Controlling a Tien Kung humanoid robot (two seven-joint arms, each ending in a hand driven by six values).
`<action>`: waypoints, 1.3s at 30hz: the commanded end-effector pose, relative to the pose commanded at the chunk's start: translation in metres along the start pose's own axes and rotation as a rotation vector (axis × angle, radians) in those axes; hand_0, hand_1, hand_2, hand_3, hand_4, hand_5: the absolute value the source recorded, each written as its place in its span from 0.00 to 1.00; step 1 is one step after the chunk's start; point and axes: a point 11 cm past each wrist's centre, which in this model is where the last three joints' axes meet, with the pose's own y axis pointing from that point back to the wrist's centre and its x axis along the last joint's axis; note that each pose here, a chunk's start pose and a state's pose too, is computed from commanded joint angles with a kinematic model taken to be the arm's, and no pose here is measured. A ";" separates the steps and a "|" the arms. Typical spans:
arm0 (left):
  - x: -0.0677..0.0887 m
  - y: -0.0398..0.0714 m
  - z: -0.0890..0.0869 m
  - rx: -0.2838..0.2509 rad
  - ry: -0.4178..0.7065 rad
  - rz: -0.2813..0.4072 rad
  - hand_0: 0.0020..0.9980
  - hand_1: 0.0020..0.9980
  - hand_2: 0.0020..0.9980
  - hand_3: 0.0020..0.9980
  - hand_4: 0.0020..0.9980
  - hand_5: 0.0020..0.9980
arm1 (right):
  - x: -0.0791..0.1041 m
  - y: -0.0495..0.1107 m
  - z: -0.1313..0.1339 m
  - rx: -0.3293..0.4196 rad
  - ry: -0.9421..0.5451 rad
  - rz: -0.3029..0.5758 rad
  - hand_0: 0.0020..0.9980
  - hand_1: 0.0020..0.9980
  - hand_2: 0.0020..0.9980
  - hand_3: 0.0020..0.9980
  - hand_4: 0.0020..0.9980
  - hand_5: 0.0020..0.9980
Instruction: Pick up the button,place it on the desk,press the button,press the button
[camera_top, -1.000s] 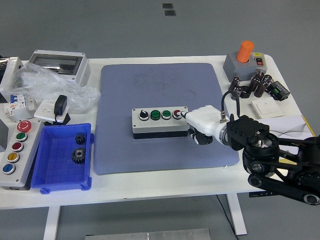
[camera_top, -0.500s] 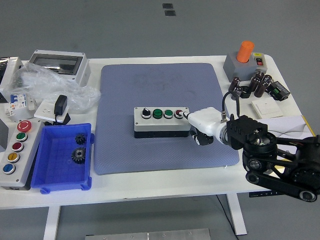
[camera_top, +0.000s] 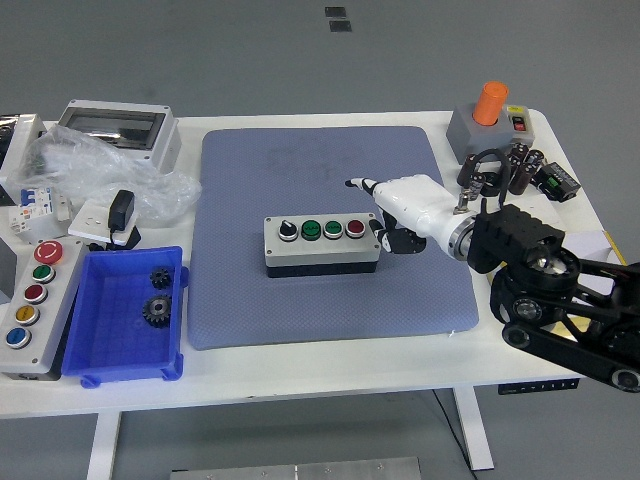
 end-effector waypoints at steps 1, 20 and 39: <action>0.000 0.000 0.000 0.000 0.000 0.000 0.60 0.64 0.60 0.61 0.55 0.40 | 0.003 0.000 0.001 0.008 -0.026 0.020 0.43 0.43 0.27 0.96 0.36 0.00; -0.006 0.000 -0.007 0.019 0.000 -0.012 0.60 0.64 0.60 0.61 0.56 0.40 | -0.020 -0.010 0.049 0.088 -0.830 0.382 0.87 0.90 0.96 1.00 1.00 0.59; -0.008 0.000 -0.008 0.024 0.002 -0.021 0.60 0.64 0.60 0.62 0.59 0.41 | -0.078 0.019 0.080 0.162 -1.492 0.421 0.85 0.75 0.75 0.72 1.00 1.00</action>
